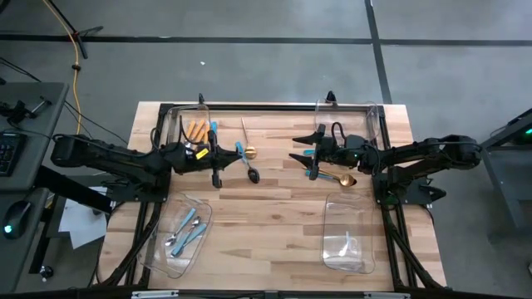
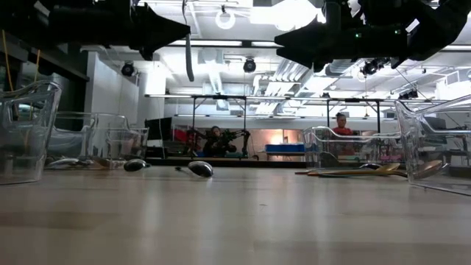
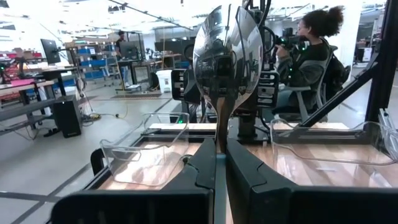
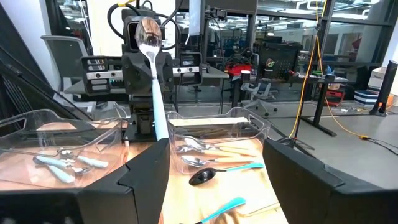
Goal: Sort silverware by color (type)
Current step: Put the light blue spoon into the bottom left transparent bin
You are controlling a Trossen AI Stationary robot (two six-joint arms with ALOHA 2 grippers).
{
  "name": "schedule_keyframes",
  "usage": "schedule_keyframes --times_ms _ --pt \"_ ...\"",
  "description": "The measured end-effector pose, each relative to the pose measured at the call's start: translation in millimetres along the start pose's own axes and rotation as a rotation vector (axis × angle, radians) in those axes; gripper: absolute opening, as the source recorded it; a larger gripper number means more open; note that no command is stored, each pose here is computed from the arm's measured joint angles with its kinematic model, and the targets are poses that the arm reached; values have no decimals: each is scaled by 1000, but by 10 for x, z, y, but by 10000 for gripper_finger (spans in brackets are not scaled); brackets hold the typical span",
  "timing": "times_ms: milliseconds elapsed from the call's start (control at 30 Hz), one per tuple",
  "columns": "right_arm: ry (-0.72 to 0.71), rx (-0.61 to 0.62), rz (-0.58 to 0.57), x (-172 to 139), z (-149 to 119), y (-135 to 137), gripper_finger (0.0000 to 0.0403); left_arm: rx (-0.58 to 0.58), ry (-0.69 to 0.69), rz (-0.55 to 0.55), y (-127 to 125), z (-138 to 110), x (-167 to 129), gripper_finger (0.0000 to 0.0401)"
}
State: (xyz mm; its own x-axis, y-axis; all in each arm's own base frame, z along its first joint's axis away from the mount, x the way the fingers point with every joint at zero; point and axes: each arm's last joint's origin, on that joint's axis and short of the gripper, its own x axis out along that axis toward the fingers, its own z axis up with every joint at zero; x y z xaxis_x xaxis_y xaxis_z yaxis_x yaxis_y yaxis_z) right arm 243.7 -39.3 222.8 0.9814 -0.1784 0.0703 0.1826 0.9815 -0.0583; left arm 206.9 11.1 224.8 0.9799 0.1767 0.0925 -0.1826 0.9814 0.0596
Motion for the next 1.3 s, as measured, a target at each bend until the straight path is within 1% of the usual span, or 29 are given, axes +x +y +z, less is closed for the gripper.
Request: schedule_keyframes --times_ms 333,400,467,533,600,633,733,833,900,1000,1067,1100,1200,1233,1300 --pt "0 0 0 0 0 0 243 -31 -1 -10 -14 1 -2 1" --pt "0 -7 0 0 0 0 243 -62 4 -61 -62 -1 -7 1" --pt "0 -26 0 0 0 0 243 -70 33 -143 -139 -7 -18 1" --pt "0 -31 0 0 0 0 243 -55 125 -231 -245 12 -20 1" --pt "0 -27 0 0 0 0 243 -31 286 -299 -366 58 -36 1" --pt "0 -27 0 0 0 0 243 -21 379 -309 -426 98 -43 1" --pt "-4 -27 0 0 4 0 243 -41 658 -248 -593 255 -111 1" --pt "-14 -27 -1 0 14 0 243 -80 856 -211 -766 480 -203 1" --pt "-16 -27 -1 0 16 -1 243 -110 946 -205 -900 648 -257 1" --pt "-37 -26 -3 0 35 -1 243 -113 1030 -208 -1082 884 -323 1" --pt "-50 -26 -4 -1 48 -2 243 -178 1064 -196 -1205 1009 -340 1" --pt "-60 -26 -4 -1 58 -3 243 -232 1100 -177 -1259 1053 -357 1" --pt "-67 -25 -5 -2 64 -3 243 -374 1229 -80 -1422 1061 -432 1" --pt "-67 -26 -5 -2 65 -3 243 -403 1282 -40 -1474 1020 -477 1" --pt "-67 -34 -5 -2 64 -3 243 -416 1394 51 -1573 914 -573 1"
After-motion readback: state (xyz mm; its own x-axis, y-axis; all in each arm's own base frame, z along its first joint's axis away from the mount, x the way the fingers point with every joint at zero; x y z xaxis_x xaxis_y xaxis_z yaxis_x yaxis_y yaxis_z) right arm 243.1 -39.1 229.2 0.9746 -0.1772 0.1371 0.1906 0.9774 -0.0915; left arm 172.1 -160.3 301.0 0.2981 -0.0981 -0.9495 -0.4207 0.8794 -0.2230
